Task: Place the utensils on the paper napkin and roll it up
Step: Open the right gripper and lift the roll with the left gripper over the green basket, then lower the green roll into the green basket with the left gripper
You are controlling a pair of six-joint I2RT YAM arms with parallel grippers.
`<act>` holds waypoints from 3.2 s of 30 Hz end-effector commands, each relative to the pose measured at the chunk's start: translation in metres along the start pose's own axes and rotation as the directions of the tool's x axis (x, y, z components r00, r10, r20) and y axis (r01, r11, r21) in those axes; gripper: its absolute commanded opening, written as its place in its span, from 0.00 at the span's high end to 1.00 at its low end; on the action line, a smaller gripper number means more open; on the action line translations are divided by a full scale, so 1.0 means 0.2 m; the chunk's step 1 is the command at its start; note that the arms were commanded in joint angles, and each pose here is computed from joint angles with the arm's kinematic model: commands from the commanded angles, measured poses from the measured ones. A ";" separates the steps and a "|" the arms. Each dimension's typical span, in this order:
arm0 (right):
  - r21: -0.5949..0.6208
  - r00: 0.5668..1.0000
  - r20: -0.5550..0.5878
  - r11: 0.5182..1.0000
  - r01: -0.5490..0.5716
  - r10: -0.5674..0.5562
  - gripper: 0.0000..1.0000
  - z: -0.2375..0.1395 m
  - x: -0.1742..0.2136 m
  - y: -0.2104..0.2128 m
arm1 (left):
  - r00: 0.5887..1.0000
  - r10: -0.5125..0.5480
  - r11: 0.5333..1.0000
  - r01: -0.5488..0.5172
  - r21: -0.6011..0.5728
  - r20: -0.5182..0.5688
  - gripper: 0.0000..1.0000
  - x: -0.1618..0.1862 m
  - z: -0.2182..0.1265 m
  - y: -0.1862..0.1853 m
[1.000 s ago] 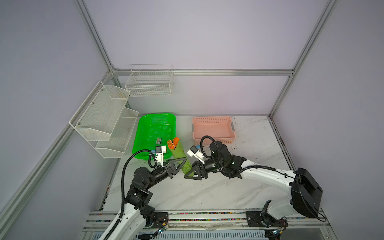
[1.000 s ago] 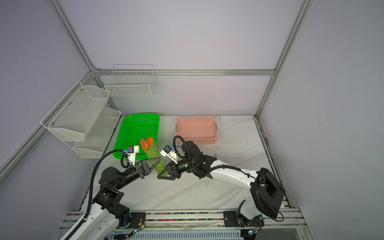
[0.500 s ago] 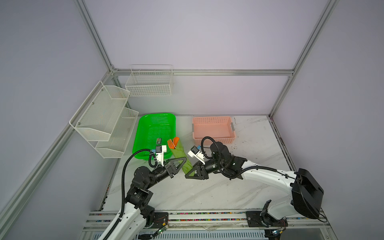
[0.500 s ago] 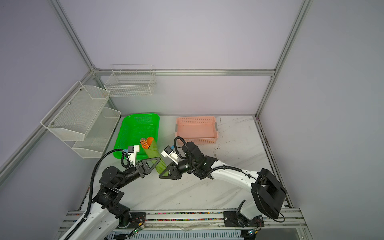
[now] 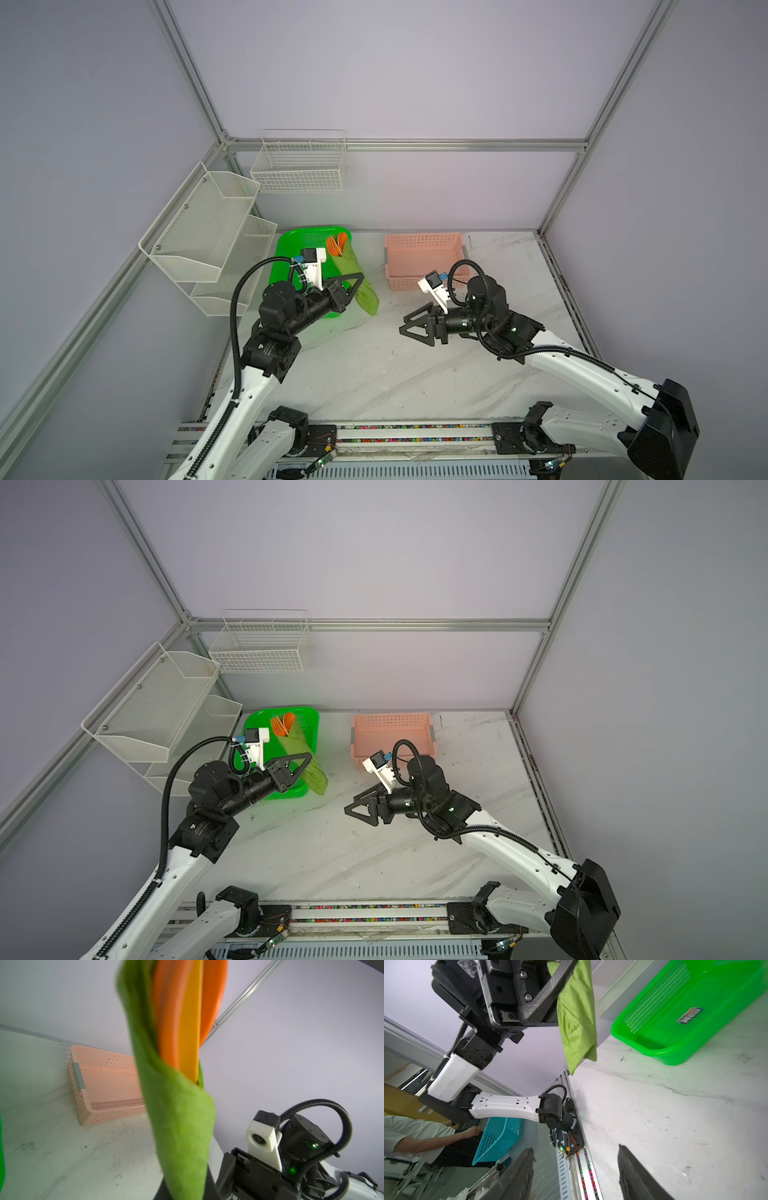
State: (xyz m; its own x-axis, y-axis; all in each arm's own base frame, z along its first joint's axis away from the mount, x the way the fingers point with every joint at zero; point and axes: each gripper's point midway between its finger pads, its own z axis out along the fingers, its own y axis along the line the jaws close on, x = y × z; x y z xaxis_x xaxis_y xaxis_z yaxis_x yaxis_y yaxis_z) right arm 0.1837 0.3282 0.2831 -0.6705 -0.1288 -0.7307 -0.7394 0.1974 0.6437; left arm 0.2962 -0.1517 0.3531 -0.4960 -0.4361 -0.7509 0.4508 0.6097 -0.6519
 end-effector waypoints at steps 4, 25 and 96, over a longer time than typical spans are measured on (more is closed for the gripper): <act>0.125 0.999 -0.006 0.992 -0.035 0.036 0.34 -0.01 0.00 -0.14 | 0.991 0.135 0.962 -0.134 -0.239 -0.010 1.00 -0.37 0.03 0.19; 0.095 0.998 -0.050 0.995 -0.025 0.030 0.35 0.06 -0.03 -0.22 | 0.885 -0.155 0.819 -0.133 -0.558 -0.439 1.00 -0.26 0.43 1.41; -0.036 0.997 -0.027 0.997 -0.073 0.072 0.38 0.10 -0.24 -0.14 | 0.793 -0.357 0.704 -0.118 -0.700 -0.493 0.13 0.19 0.48 1.89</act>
State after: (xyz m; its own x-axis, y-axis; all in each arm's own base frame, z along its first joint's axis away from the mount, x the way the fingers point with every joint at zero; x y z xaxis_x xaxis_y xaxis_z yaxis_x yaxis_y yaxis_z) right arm 0.2350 0.3458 0.2677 -0.7608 -0.1727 -0.6256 -0.6490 0.2169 0.7293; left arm 0.5224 -0.0074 0.0551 -0.9343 -0.2212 -0.2797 -0.1286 0.9406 -0.3143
